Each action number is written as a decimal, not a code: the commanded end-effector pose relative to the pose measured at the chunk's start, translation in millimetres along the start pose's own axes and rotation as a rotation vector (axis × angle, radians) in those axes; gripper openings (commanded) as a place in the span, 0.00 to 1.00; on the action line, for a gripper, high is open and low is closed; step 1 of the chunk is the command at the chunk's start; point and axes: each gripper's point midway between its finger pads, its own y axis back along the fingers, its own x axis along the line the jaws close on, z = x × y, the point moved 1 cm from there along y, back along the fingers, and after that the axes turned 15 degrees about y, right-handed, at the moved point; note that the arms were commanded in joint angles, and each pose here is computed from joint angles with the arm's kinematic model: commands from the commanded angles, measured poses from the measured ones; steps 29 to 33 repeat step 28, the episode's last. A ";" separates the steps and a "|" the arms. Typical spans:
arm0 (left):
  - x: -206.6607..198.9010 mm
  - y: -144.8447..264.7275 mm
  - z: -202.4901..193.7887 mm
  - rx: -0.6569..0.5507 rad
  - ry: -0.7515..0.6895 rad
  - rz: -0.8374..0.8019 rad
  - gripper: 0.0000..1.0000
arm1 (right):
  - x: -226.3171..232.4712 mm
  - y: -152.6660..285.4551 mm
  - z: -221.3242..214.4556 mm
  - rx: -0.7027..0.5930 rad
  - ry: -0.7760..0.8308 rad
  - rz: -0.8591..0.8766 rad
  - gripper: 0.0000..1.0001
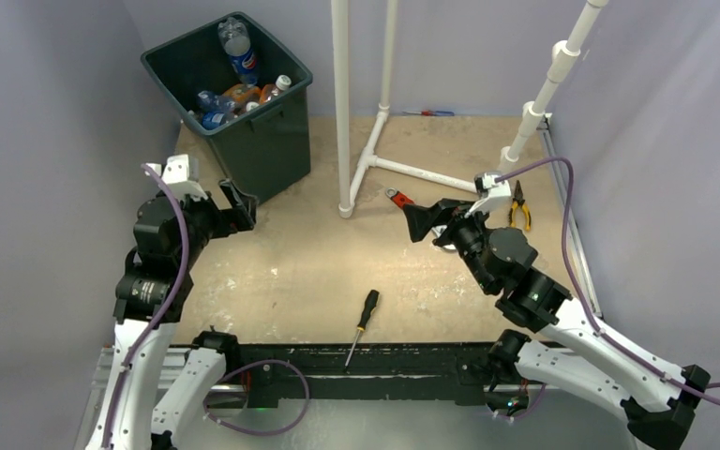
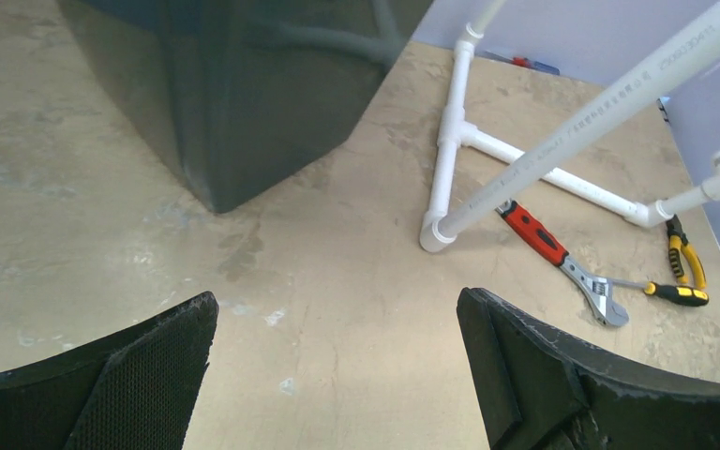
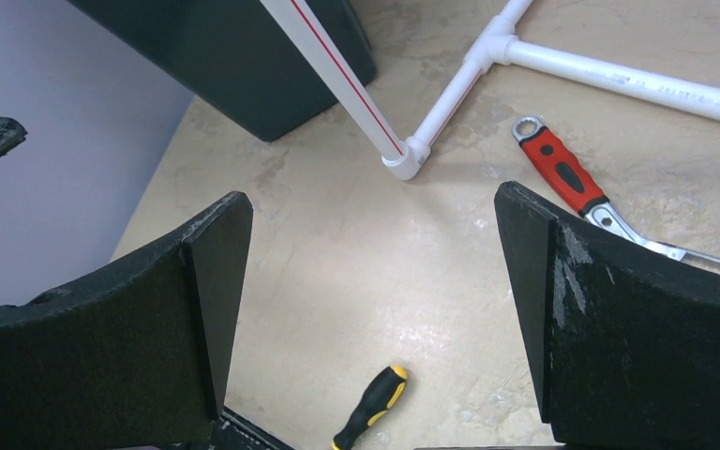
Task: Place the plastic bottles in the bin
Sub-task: Reset both arms
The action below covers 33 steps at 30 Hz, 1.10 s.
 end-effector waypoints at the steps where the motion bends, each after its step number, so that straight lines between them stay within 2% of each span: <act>1: -11.6 -14.3 -9.0 0.019 -0.006 -0.092 0.99 | -6.2 -2.9 -4.6 0.013 -0.012 -0.047 0.99; 7: -21.8 -37.0 -21.1 0.102 -0.021 -0.125 0.99 | -10.5 -2.7 -18.8 0.049 0.000 -0.067 0.99; 17: -82.7 -59.4 -61.1 0.140 -0.083 -0.180 0.99 | -12.6 -4.6 -19.5 0.055 0.021 -0.082 0.99; 24: -84.7 -48.5 -43.4 0.060 -0.045 -0.198 0.99 | -14.5 0.5 -10.9 0.035 0.026 -0.078 0.99; 33: -77.9 -47.0 -40.6 0.050 -0.049 -0.162 0.99 | -15.7 2.6 -13.9 0.034 0.018 -0.078 0.99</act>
